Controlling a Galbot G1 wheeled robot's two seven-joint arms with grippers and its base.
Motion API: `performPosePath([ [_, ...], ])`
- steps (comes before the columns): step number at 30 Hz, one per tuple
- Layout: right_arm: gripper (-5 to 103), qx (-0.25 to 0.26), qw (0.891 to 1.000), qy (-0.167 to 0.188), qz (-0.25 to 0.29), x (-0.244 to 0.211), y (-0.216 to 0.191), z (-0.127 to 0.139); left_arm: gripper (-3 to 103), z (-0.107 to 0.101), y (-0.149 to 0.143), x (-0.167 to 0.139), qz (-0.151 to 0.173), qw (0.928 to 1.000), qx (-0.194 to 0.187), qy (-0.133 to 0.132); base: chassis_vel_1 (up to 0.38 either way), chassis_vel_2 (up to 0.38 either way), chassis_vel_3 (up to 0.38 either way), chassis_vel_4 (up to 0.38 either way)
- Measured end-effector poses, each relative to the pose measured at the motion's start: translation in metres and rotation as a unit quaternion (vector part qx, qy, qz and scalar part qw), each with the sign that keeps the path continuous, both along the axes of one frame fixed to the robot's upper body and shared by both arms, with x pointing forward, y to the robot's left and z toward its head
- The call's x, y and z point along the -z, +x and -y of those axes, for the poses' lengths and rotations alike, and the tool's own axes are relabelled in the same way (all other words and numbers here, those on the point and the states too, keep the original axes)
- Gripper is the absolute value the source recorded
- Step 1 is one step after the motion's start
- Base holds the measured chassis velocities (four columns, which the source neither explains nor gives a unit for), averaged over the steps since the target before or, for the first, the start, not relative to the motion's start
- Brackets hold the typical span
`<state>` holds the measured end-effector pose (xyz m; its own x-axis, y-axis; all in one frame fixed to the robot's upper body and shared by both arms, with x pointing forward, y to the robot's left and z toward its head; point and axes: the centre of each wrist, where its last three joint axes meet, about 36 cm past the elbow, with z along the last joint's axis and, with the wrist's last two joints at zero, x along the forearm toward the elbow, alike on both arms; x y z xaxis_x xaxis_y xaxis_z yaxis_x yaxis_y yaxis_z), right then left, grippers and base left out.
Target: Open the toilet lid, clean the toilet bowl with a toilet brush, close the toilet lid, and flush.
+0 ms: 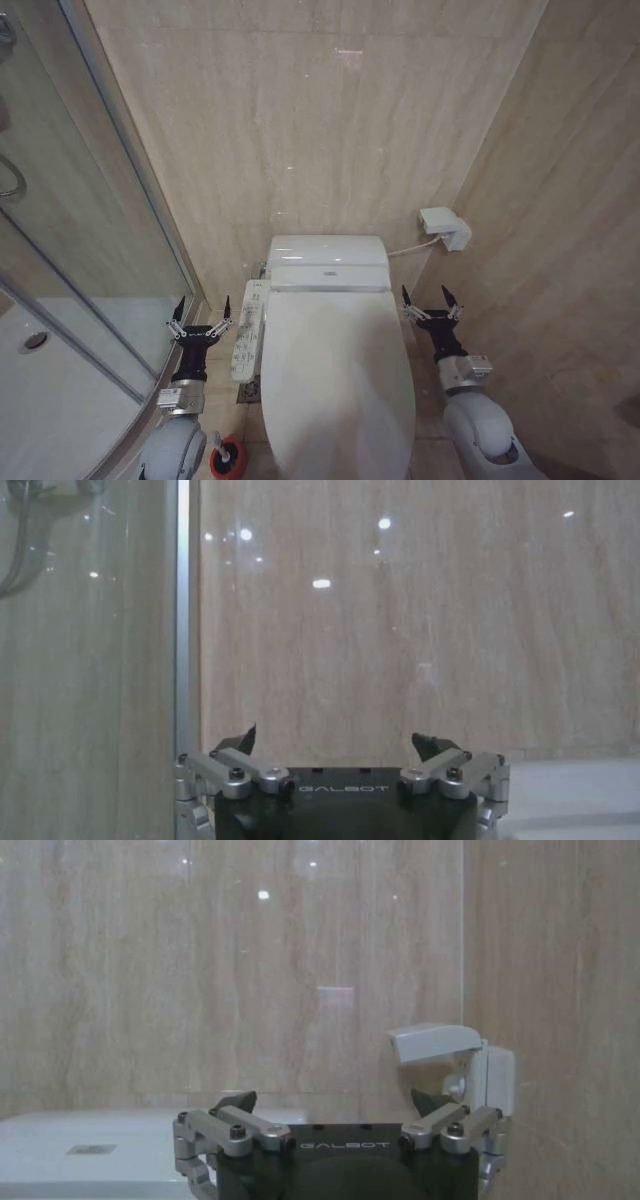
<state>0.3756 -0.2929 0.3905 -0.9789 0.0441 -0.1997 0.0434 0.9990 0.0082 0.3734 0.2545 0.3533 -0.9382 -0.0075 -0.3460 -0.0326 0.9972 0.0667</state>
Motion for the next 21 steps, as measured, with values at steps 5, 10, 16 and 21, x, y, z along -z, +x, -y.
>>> performPosePath([
  [5,100,0.000,1.000,0.000,0.000,0.0002,-0.0002,0.0000,100,0.0018,0.0006,0.0010,0.000,1.0000,0.003,0.001,0.000,0.000,0.000,0.000],
  [10,100,0.000,1.000,0.000,0.000,0.0001,-0.0002,0.0000,100,0.0023,0.0011,0.0017,-0.001,1.0000,0.003,0.002,-0.023,0.027,0.027,-0.029],
  [16,100,0.000,1.000,0.000,0.000,0.0000,-0.0001,0.0000,100,0.0023,0.0024,0.0021,-0.001,1.0000,0.003,0.002,-0.075,0.081,0.094,-0.109],
  [21,100,0.000,1.000,0.000,0.000,0.0001,-0.0001,0.0000,100,0.0020,0.0027,0.0035,-0.002,1.0000,0.003,0.002,-0.015,0.019,0.028,-0.004],
])
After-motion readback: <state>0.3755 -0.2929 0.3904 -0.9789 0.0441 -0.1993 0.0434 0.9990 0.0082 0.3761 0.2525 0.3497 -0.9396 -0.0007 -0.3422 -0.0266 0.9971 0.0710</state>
